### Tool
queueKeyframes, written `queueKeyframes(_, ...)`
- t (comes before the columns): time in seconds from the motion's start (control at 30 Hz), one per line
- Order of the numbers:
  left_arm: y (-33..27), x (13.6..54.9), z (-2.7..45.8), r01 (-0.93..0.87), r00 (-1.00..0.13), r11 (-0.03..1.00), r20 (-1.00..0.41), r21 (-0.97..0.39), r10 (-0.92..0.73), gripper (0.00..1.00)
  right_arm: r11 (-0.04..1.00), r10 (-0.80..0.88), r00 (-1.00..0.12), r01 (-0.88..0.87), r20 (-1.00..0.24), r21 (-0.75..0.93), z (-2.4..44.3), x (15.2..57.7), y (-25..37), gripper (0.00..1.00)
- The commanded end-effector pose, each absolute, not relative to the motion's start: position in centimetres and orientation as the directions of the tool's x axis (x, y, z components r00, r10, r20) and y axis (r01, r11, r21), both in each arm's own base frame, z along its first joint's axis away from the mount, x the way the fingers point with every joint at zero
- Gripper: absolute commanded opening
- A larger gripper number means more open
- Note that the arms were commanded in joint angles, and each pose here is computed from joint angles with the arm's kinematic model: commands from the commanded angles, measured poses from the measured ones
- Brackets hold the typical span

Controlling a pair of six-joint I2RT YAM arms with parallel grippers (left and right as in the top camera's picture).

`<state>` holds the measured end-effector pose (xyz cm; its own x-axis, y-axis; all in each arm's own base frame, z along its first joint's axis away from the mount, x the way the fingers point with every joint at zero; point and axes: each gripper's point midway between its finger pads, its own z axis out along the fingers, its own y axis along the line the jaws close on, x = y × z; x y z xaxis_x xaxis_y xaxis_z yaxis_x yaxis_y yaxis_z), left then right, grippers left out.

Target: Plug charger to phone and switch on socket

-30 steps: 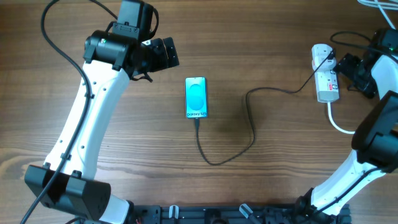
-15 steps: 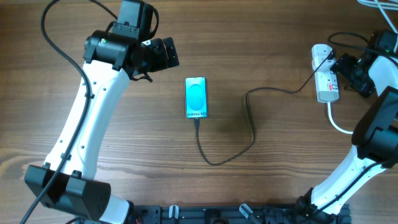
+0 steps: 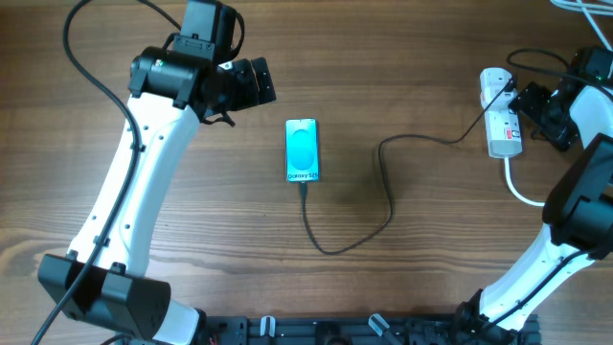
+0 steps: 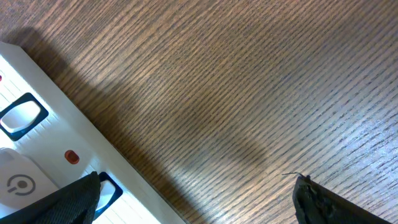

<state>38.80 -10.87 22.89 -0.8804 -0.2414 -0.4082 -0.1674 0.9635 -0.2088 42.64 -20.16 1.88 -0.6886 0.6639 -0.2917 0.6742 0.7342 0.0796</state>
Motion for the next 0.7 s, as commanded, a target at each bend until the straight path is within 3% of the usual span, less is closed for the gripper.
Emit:
queueKeyframes(0.0, -10.6, 38.9, 22.4, -0.184, -0.881, 0.963, -0.402, -0.196, -0.250, 1.00, 0.772, 0.636, -0.742, 0.615, -0.213, 0.161, 0.2, 42.9, -17.5, 1.00)
queueKeyframes(0.43, -10.6, 38.9, 22.4, -0.184, -0.881, 0.963, -0.402, -0.196, -0.250, 1.00, 0.778, 0.629, -0.756, 0.606, -0.184, 0.166, 0.1, 42.4, -16.9, 1.00)
queueKeyframes(0.67, -10.6, 38.9, 22.4, -0.184, -0.881, 0.963, -0.402, -0.196, -0.250, 1.00, 0.665, 0.746, -0.649, 0.724, -0.146, 0.182, 2.9, 40.6, -17.5, 1.00)
